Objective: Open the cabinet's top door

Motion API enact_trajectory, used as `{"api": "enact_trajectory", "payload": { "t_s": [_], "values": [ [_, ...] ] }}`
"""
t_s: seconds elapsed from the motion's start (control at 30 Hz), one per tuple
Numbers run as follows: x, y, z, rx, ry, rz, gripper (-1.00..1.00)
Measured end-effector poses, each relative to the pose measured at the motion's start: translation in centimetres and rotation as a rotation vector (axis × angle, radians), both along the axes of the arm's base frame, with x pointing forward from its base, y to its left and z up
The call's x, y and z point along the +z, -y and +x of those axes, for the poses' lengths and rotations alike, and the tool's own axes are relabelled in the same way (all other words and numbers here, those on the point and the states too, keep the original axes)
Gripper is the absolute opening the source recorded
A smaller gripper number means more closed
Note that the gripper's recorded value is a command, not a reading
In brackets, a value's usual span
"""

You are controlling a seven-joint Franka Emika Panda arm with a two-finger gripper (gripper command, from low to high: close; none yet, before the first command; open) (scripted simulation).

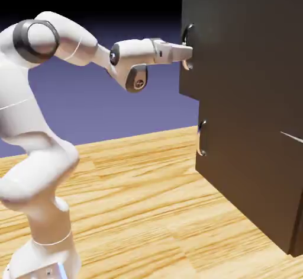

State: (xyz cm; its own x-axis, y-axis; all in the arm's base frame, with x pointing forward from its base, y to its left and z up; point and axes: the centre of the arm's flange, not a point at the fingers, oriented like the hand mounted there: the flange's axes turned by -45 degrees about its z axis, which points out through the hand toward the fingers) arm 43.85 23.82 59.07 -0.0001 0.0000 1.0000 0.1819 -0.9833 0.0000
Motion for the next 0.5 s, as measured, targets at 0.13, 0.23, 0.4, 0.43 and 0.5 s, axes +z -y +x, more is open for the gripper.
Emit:
{"api": "enact_trajectory", "payload": {
  "t_s": [0.13, 0.23, 0.4, 0.43, 0.5],
  "values": [
    [0.0, 0.7, -1.3, 0.028, 0.0, 0.0, -1.0],
    [0.0, 1.3, -2.4, 0.051, 0.0, 0.0, -1.0],
    [0.0, 2.4, -4.4, 0.094, 0.0, 0.0, -1.0],
    [0.0, 2.7, -4.8, 0.104, 0.0, 0.0, -1.0],
    [0.0, 3.3, -5.7, 0.123, 0.0, 0.0, -1.0]
  ]
}}
